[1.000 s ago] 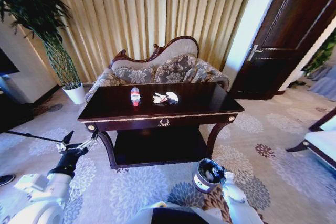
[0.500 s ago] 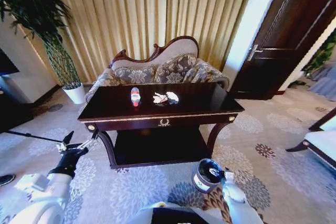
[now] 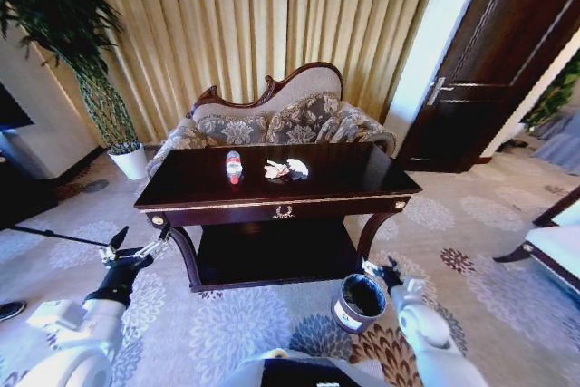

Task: Move to the front of the table and place the trash on the table into the trash bin.

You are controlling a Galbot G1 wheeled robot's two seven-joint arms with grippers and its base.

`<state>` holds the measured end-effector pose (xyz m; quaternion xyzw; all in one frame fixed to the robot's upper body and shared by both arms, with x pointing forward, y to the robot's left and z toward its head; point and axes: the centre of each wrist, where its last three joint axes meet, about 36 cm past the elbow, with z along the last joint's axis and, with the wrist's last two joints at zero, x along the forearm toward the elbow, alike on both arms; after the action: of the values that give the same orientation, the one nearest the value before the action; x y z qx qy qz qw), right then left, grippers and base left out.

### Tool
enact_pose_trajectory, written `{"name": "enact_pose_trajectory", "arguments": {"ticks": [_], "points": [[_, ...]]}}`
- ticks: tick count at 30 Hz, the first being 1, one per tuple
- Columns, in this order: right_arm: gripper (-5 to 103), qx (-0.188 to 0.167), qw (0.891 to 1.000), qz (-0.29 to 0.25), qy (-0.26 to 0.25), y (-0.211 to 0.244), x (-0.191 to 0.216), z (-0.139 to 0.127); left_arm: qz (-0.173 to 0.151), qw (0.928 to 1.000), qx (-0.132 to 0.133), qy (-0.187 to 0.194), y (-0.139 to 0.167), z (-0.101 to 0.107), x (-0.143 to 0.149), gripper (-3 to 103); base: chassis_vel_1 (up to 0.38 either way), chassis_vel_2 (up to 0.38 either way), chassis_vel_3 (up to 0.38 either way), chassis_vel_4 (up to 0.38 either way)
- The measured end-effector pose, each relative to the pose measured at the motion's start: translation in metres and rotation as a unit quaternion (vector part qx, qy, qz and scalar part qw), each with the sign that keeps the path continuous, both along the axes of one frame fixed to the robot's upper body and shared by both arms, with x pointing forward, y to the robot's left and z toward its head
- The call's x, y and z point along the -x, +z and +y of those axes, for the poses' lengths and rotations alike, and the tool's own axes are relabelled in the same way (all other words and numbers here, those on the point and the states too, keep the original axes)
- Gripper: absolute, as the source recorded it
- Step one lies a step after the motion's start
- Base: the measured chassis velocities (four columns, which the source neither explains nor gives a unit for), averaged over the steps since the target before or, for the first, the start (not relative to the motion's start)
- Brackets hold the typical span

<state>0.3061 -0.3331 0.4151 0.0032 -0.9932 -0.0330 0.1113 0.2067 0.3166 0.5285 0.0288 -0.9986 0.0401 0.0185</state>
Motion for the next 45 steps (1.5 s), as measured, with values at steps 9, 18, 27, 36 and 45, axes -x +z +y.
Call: {"name": "enact_pose_trajectory", "arguments": {"ticks": [9,18,27,36,45], "points": [[100,0.016,0.993,-0.095,0.064,0.117,0.018,0.044,-0.001,1.0000,-0.001,0.002,0.000,0.001,0.000,100,0.000,0.000,0.000,0.000],[100,0.024,0.991,-0.099,0.082,0.128,0.022,0.050,-0.001,1.0000,0.001,0.001,0.000,0.000,0.000,100,0.000,0.000,0.000,0.000],[100,0.024,0.992,-0.093,0.081,0.123,0.019,0.048,-0.004,1.0000,-0.006,0.002,0.002,0.003,0.000,100,-0.065,0.062,0.064,-0.065],[100,0.023,0.993,-0.088,0.080,0.119,0.017,0.048,-0.005,1.0000,-0.005,0.002,0.002,0.004,0.000,100,-0.202,0.213,0.201,-0.216],[100,0.007,0.993,-0.068,0.099,0.111,0.007,0.048,-0.009,0.9999,-0.009,0.003,0.003,0.005,0.001,100,-0.133,0.116,0.124,-0.120]]}}
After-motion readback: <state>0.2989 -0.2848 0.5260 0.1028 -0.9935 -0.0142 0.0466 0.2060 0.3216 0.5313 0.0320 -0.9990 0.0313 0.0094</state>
